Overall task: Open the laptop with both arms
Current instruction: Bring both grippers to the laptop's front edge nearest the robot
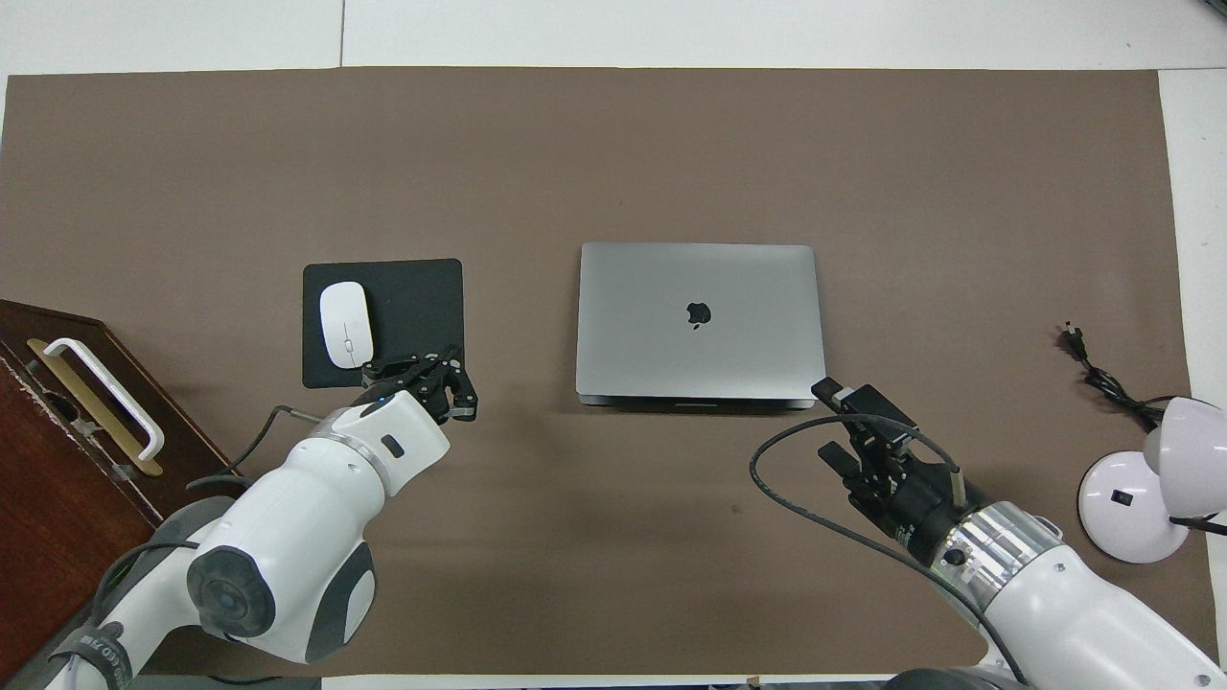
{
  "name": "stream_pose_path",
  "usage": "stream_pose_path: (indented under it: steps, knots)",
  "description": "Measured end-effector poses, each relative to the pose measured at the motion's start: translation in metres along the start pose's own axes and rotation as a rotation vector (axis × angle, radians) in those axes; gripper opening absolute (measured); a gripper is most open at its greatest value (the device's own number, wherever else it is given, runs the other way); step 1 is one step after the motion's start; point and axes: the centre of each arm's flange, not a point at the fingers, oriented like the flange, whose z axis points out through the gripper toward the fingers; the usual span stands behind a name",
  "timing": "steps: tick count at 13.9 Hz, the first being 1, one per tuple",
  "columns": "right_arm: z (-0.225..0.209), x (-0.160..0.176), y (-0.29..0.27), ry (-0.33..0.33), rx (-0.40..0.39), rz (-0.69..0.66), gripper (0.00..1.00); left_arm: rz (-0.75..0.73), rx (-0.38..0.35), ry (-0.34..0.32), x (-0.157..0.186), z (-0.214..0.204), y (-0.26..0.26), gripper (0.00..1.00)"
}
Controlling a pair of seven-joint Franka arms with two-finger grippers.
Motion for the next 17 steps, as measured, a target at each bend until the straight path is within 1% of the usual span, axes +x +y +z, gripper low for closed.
stream_pose_path:
  steps: [4, 8, 12, 17]
  knots:
    - [0.004, 0.002, 0.007, 0.0, -0.016, 0.016, 1.0, 0.035, -0.029, 0.043, -0.014, 0.013, 0.021, 0.01]
    - [0.018, 0.005, 0.017, 0.003, -0.055, 0.02, 1.0, 0.077, -0.06, 0.062, -0.037, 0.026, 0.043, 0.01]
    - [0.03, 0.009, 0.025, 0.009, -0.089, 0.028, 1.0, 0.118, -0.089, 0.037, -0.054, 0.037, 0.064, 0.01]
    - [0.034, 0.009, 0.027, 0.009, -0.099, 0.03, 1.0, 0.167, -0.127, 0.022, -0.065, 0.038, 0.091, 0.01]
